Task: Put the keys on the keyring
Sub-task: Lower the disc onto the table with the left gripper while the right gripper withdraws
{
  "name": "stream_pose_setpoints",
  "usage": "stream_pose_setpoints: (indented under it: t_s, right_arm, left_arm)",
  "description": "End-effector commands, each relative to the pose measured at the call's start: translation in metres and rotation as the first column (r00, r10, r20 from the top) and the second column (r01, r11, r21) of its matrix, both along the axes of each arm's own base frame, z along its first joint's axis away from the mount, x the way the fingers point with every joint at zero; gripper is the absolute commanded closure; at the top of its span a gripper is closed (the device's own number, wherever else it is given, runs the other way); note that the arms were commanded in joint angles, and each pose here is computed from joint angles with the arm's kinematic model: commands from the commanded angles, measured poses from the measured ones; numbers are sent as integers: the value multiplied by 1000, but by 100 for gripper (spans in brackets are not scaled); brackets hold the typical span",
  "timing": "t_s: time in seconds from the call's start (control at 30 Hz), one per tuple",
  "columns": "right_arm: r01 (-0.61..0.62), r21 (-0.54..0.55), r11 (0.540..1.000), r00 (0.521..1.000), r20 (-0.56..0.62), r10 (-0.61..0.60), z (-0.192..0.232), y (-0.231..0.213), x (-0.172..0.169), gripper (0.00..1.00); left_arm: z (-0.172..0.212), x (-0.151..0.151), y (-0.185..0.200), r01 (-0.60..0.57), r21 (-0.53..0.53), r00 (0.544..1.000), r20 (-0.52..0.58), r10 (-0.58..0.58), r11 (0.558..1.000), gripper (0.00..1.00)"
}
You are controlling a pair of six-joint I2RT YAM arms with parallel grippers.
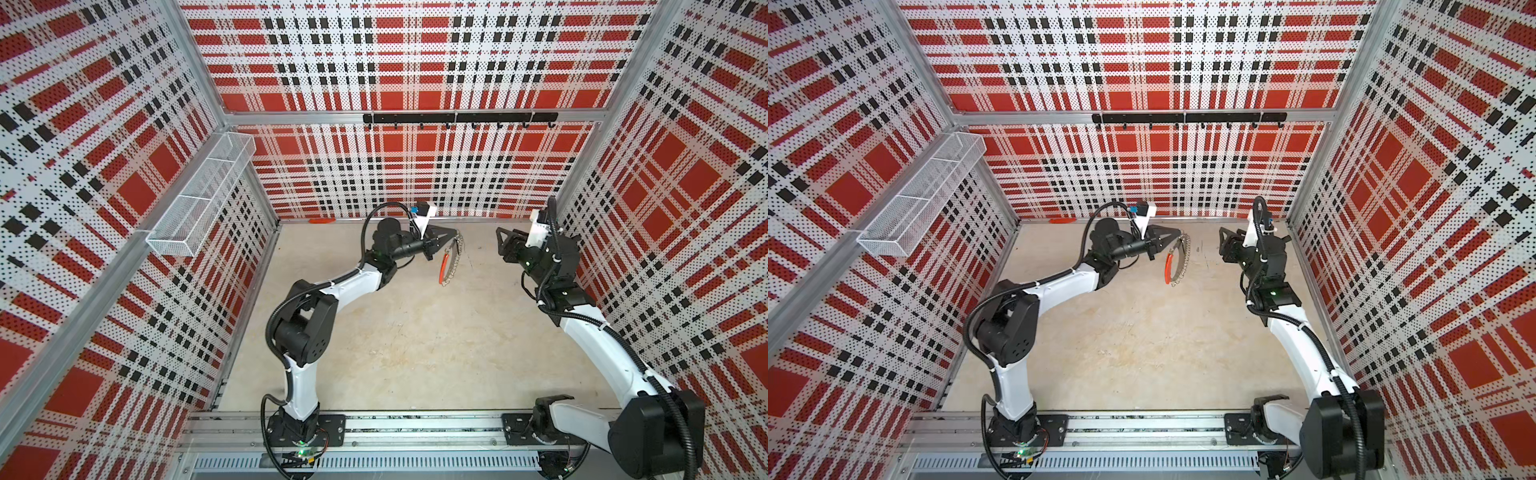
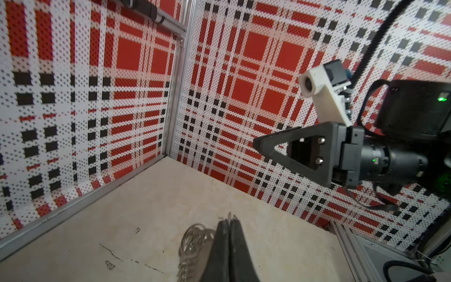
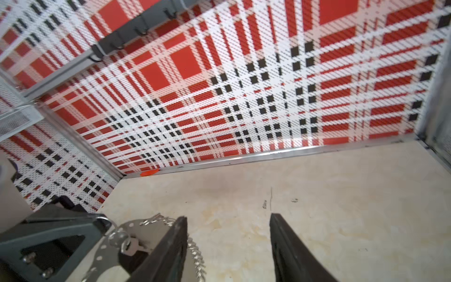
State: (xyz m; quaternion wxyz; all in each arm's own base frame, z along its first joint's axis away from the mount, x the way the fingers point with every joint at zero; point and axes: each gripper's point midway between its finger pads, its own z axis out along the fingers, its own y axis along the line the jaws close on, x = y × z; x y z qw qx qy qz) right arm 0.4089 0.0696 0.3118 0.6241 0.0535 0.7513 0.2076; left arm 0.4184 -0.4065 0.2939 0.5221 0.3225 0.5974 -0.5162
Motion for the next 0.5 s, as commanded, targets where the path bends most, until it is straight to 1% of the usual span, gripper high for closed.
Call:
stream_pose_setpoints:
  t_s: [0.0,0.17,0.23,0.27,0.37,0.43,0.47]
  right_arm:
    - [29,68,997,1000,-2,-29,1,-11,0,43]
    - [49,69,996,998,-34,-47,-13,-25,2,43]
    - [51,75,996,998,-47,-47,-18,-30,3,43]
    - [54,79,995,997,-53,-50,-20,-32,4,43]
    - [53,89,995,997,-65,-47,-27,-34,6,43]
    - [51,95,994,996,-73,-44,-31,-35,8,43]
    - [48,101,994,996,-80,-40,-34,-35,9,43]
  left_arm:
    - [0,10,-28,-24,-13,998,51,25,1000,100]
    - [-32,19,-83,12,-32,1000,13,-12,999,100]
    - [-38,22,-99,15,-60,1000,-5,-15,998,100]
    - [-40,25,-104,12,-90,999,-28,-15,996,100]
    - [-50,32,-106,-6,-171,997,-80,-8,985,100]
    - [-67,37,-100,-39,-172,994,-110,20,984,100]
    - [-80,38,-96,-55,-153,992,-118,37,987,100]
